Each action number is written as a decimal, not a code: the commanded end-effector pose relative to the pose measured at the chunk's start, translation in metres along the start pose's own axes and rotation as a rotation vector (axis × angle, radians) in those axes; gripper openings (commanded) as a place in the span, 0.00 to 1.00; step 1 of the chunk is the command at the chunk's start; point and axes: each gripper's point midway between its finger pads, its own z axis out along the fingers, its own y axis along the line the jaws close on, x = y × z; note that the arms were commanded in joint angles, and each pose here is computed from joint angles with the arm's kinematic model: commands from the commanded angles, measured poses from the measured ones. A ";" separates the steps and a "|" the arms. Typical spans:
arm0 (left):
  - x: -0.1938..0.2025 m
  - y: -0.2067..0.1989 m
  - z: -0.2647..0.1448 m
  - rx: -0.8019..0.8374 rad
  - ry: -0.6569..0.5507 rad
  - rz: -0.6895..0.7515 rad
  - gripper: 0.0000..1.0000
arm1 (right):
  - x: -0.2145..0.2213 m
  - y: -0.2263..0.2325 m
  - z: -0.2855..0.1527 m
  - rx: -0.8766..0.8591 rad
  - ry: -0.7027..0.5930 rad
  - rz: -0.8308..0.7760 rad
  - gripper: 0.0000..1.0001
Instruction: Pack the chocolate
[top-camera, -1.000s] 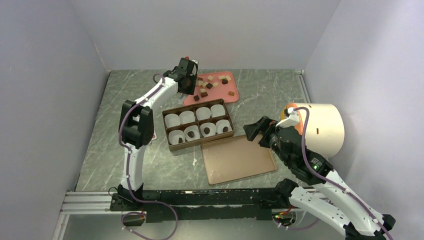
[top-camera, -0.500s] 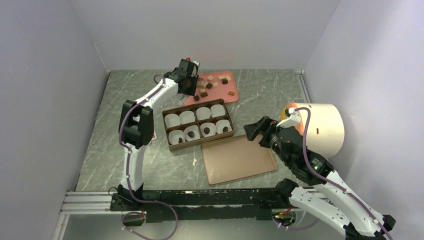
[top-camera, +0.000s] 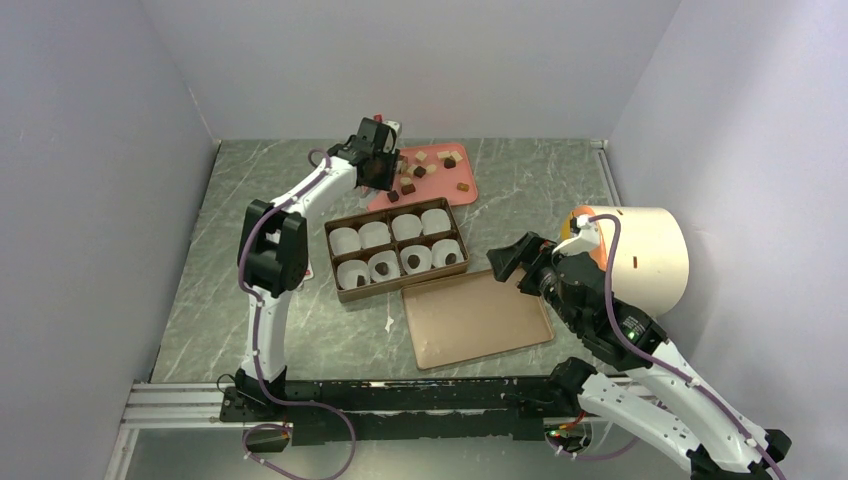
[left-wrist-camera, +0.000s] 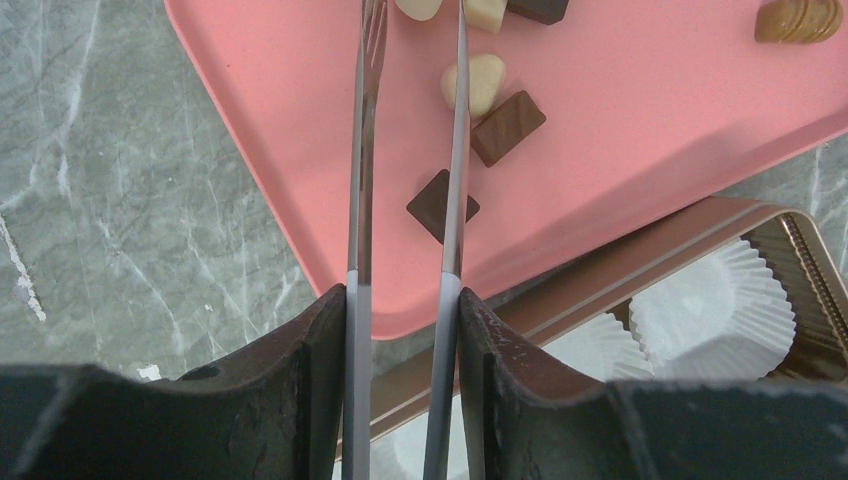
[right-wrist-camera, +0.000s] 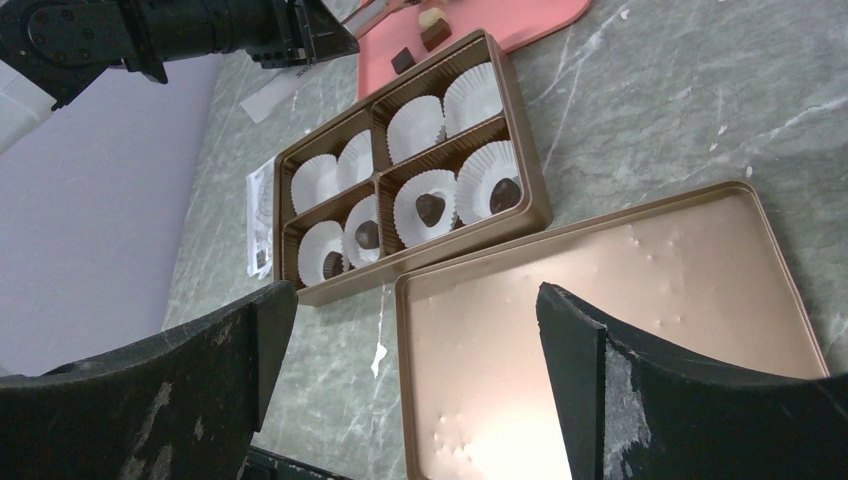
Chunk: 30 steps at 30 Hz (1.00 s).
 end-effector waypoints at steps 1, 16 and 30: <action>-0.028 -0.008 -0.002 0.024 -0.083 0.020 0.44 | -0.008 0.006 0.001 -0.012 -0.027 0.014 0.95; -0.023 -0.003 0.004 0.000 -0.068 0.025 0.33 | -0.012 0.005 -0.003 -0.009 -0.037 0.013 0.95; -0.044 -0.005 -0.041 0.019 -0.122 -0.010 0.18 | -0.014 0.010 -0.003 -0.029 -0.035 0.015 0.95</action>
